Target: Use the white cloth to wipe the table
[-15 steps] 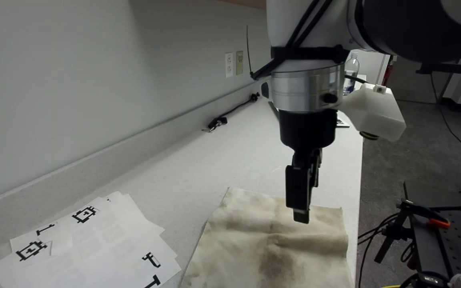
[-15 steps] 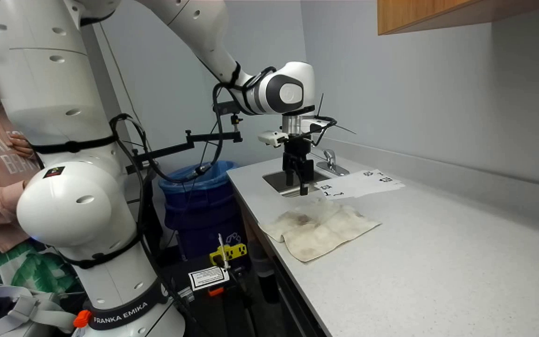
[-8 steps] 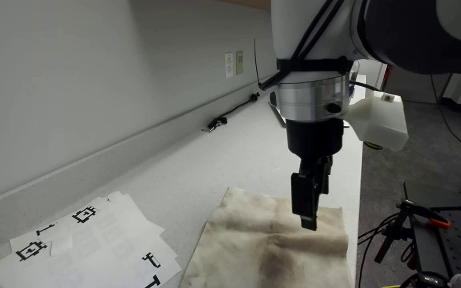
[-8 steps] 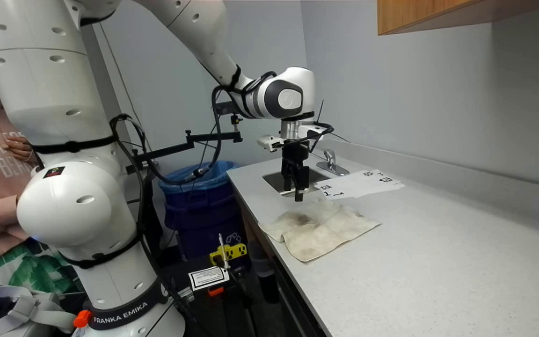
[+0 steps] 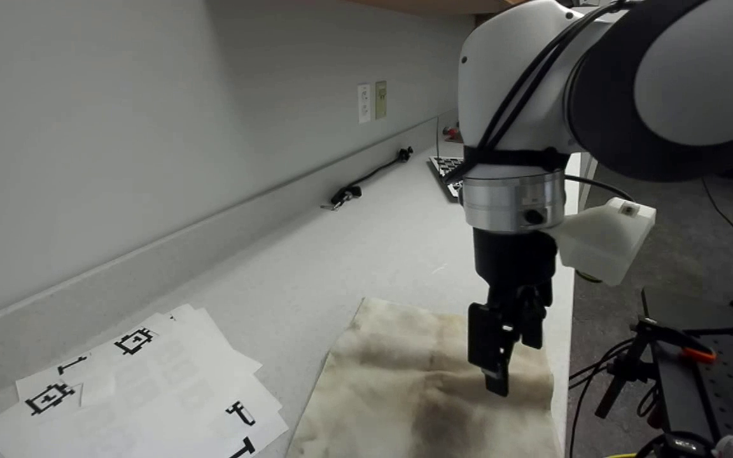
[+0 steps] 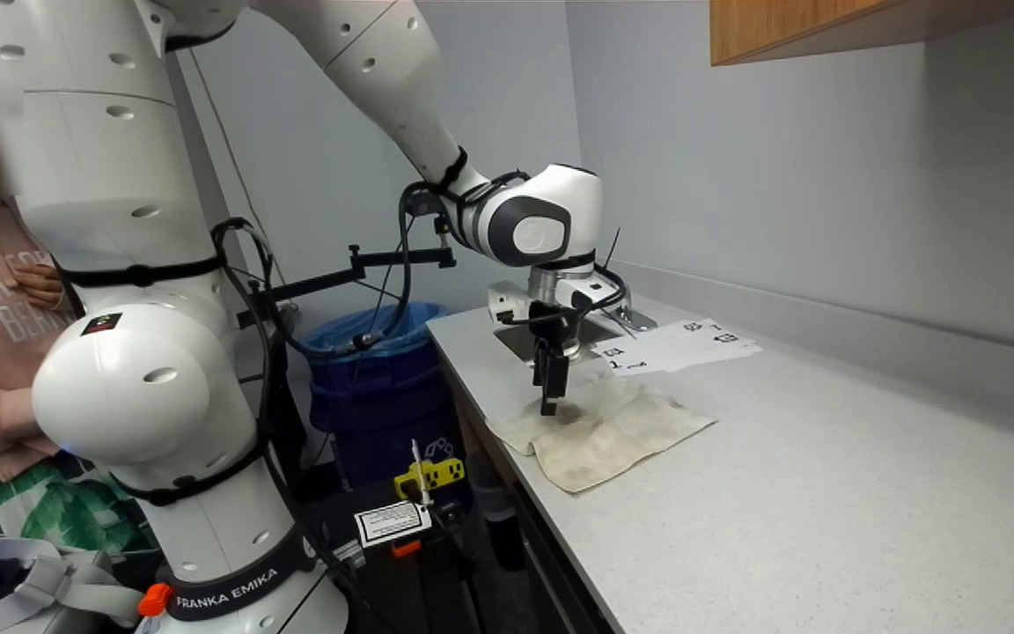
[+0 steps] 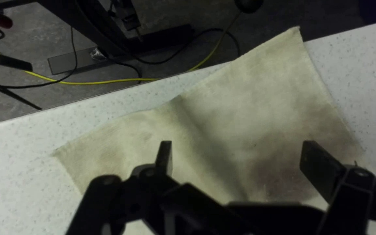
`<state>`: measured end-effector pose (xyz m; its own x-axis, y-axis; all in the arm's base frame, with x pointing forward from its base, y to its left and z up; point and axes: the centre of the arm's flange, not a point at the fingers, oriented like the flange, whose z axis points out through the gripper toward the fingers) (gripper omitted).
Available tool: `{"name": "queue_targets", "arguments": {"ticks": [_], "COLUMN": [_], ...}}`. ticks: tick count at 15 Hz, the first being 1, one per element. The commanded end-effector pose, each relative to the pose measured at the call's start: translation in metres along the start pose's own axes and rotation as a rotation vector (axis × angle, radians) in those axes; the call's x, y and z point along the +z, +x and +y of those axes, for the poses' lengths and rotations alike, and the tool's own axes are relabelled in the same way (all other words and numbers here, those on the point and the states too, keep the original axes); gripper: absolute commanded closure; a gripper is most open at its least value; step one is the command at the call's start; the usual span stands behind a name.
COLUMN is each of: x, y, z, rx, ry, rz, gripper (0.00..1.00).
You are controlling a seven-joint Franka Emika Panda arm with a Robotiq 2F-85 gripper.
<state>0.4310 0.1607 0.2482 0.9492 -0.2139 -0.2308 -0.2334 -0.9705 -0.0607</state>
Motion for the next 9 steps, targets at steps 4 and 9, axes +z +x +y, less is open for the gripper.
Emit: {"name": "queue_targets", "arguments": {"ticks": [4,9], "x": [0.023,0.034], "y": [-0.006,-0.025], "z": [0.028,0.037], "rx": [0.192,0.263], "ry": [0.132,0.126], "rz": [0.001,-0.036], "gripper": [0.0,0.0]}}
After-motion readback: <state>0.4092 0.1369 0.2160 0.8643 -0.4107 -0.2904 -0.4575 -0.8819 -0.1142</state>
